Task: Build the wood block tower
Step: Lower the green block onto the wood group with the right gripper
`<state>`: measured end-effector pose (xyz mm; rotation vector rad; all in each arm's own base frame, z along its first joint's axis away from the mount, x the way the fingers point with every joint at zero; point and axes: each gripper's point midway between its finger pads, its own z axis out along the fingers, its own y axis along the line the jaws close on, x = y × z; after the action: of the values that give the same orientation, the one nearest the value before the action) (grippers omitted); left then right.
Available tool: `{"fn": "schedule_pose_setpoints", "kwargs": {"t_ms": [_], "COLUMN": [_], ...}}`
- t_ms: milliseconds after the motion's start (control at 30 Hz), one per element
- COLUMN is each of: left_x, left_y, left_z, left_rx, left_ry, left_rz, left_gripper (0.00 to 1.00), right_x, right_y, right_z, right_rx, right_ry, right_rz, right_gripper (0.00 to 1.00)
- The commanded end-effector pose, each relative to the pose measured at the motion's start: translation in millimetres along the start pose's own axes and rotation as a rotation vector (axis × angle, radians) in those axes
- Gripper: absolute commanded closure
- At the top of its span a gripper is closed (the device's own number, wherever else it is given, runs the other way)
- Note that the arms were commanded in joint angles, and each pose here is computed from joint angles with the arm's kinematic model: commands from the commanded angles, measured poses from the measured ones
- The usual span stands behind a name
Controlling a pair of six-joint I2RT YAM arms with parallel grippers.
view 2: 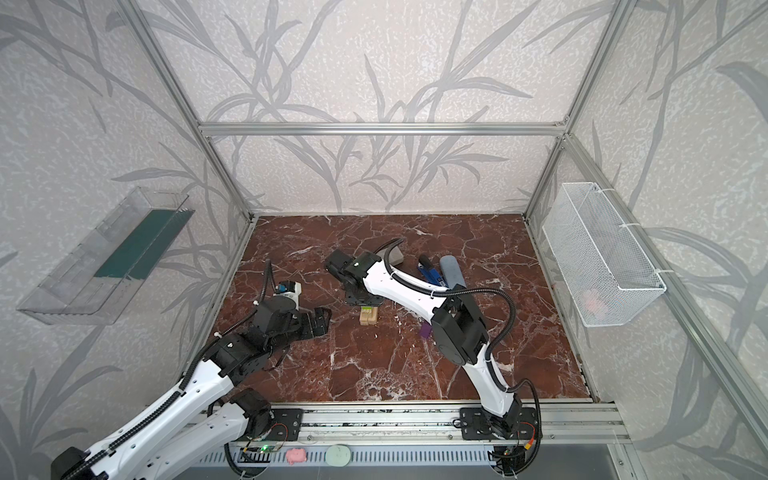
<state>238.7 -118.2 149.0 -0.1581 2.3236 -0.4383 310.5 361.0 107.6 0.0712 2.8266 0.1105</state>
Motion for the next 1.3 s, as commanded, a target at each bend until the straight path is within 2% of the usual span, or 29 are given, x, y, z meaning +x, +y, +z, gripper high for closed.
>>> {"fn": "schedule_pose_setpoints", "kwargs": {"t_ms": [0,300,600,900,1133,1267], "left_x": [-1,-1,0,-2,-5,-4], "left_y": [3,2,2,1,-6,-12], "left_z": [1,0,1,-2,-9,-11], "left_rx": [-0.008,-0.004,-0.004,0.003,0.035,0.064], "left_ry": [-0.009,-0.009,-0.007,-0.006,-0.004,0.009], "left_rz": [-0.009,-0.012,-0.012,-0.012,-0.009,-0.013], "left_gripper": [0.0,0.01,0.01,0.0,0.0,0.0], "right_x": [1,1,0,-7,-11,-12], "right_y": [-1,0,0,1,-7,-14], "right_z": [1,2,-1,-18,-44,-63], "right_rx": [0.023,0.017,0.012,-0.015,-0.036,-0.069], "right_ry": [-0.003,-0.001,-0.006,-0.032,-0.065,-0.1], "right_rz": [0.009,0.011,0.011,0.008,-0.015,-0.042], "right_gripper": [0.55,0.61,0.61,0.48,0.28,0.2]}}
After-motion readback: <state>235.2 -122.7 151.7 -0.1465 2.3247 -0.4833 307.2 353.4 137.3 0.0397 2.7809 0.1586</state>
